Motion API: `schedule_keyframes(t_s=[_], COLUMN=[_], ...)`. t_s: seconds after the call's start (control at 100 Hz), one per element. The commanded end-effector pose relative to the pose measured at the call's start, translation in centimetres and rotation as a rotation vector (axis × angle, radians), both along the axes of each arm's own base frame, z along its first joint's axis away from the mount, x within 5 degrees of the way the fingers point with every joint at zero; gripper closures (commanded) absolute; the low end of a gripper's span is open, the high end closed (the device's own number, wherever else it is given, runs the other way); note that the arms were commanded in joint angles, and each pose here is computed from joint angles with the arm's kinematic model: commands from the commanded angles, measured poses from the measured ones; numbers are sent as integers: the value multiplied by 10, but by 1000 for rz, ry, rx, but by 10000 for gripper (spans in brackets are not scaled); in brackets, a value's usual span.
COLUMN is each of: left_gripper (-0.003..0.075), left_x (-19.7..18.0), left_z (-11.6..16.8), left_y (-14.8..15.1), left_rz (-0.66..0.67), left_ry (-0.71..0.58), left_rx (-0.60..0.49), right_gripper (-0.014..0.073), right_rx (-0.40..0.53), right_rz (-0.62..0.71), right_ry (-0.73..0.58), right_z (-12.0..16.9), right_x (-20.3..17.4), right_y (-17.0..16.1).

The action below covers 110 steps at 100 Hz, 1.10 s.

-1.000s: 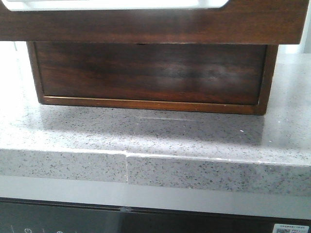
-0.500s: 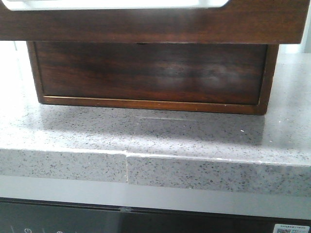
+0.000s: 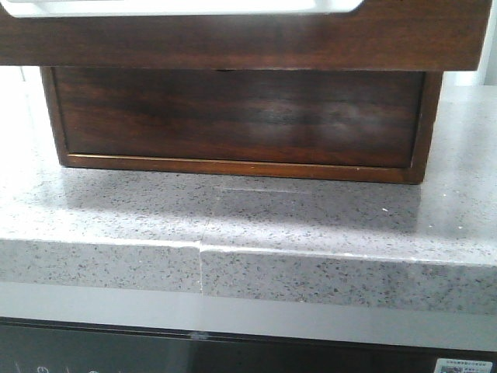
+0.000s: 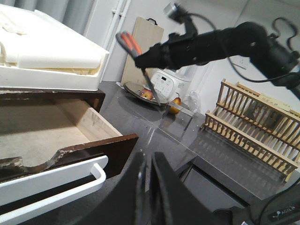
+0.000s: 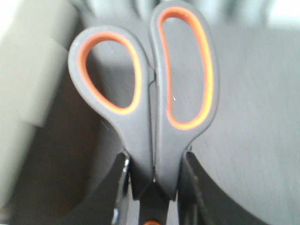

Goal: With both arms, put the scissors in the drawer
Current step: 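Carry the scissors with the right gripper into the open drawer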

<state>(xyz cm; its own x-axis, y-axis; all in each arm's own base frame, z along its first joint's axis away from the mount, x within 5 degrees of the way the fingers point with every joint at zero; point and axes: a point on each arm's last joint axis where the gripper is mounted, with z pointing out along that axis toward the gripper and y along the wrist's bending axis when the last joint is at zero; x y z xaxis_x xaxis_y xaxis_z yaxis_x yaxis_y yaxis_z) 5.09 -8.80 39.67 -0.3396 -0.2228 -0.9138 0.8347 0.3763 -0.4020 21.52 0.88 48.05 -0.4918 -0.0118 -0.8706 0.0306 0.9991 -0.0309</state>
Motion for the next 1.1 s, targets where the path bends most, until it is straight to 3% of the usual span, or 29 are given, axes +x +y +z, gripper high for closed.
schedule_keyframes(t_s=[0.0,0.14,0.29,0.58,0.91,1.09], left_gripper=[740,740,740,740,740,740], left_x=[-1,0,0,0,0,-1], left_z=[13,13,13,13,13,13], left_y=[2,2,2,2,2,2], left_rz=[15,20,23,23,23,13], left_ry=[-18,-21,-22,-22,-23,-22], left_rx=[-56,-56,-54,-54,-53,-49], right_gripper=[665,665,665,665,665,669], right_rx=[-41,-84,-146,-352,-566,-624], right_rz=[101,292,487,837,909,945], right_ry=[-201,-319,-405,-363,-148,-58], right_z=[45,73,81,50,-15,-42], right_x=[-22,-37,-42,-22,36,53], right_y=[12,41,72,155,207,223])
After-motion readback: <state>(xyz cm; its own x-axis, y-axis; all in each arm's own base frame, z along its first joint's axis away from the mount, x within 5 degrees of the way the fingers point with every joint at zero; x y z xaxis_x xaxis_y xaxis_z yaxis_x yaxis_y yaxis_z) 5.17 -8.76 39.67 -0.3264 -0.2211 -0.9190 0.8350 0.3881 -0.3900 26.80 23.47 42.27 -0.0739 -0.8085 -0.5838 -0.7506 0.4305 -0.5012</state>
